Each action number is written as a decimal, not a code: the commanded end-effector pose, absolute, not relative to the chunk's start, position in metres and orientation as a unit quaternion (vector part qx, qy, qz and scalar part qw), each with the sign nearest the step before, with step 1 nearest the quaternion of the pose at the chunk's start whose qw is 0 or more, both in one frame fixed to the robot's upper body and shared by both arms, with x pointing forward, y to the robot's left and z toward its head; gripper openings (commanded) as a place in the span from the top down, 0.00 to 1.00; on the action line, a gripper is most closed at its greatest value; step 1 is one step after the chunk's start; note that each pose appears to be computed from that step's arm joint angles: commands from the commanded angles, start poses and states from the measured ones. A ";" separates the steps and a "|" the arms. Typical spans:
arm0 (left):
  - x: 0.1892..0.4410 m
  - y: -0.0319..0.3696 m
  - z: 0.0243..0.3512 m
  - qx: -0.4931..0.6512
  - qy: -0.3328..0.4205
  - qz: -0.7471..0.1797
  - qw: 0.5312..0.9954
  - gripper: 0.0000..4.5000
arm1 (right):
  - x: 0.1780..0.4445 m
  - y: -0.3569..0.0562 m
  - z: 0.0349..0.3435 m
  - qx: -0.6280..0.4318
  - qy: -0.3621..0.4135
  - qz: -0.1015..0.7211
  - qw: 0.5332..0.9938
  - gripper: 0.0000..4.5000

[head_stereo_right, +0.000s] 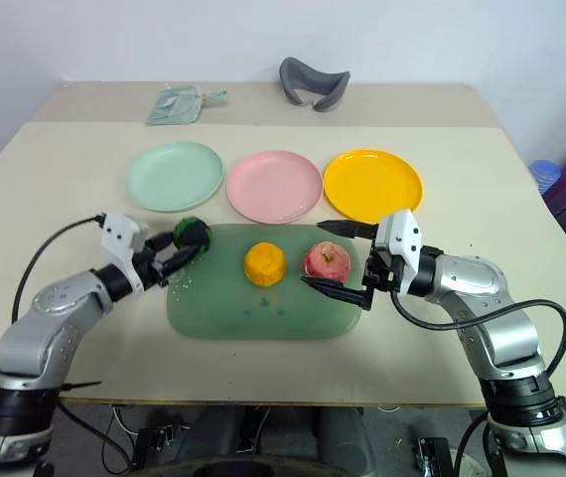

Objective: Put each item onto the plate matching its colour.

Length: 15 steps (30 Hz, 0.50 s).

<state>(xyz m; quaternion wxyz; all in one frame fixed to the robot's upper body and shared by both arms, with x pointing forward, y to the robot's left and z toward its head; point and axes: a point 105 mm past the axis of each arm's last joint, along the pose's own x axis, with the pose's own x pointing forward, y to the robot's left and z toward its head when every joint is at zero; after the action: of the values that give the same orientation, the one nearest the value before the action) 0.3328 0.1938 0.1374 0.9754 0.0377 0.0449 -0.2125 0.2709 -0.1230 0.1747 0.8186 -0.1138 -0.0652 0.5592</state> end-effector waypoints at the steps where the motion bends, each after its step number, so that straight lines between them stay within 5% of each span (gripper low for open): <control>1: 0.353 0.217 0.168 0.047 -0.006 -0.127 0.991 0.40 | 0.278 -0.119 0.186 -0.113 -0.091 0.541 0.828 0.00; 9: 0.402 0.228 0.185 0.005 -0.026 -0.022 0.999 0.40 | 0.289 -0.112 0.195 -0.112 -0.110 0.526 0.836 0.00; 13: 0.417 0.230 0.176 -0.002 -0.019 0.011 1.000 0.01 | 0.292 -0.111 0.195 -0.107 -0.109 0.518 0.842 0.00; 15: 0.419 0.227 0.172 -0.006 -0.016 0.005 1.000 0.01 | 0.292 -0.111 0.195 -0.104 -0.110 0.515 0.844 0.00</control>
<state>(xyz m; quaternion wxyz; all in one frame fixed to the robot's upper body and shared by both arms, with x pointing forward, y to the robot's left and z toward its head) 0.4181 0.2265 0.1594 0.9999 -0.0095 0.0099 0.0034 0.2929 -0.1129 0.1863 0.8446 -0.1033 -0.0918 0.5172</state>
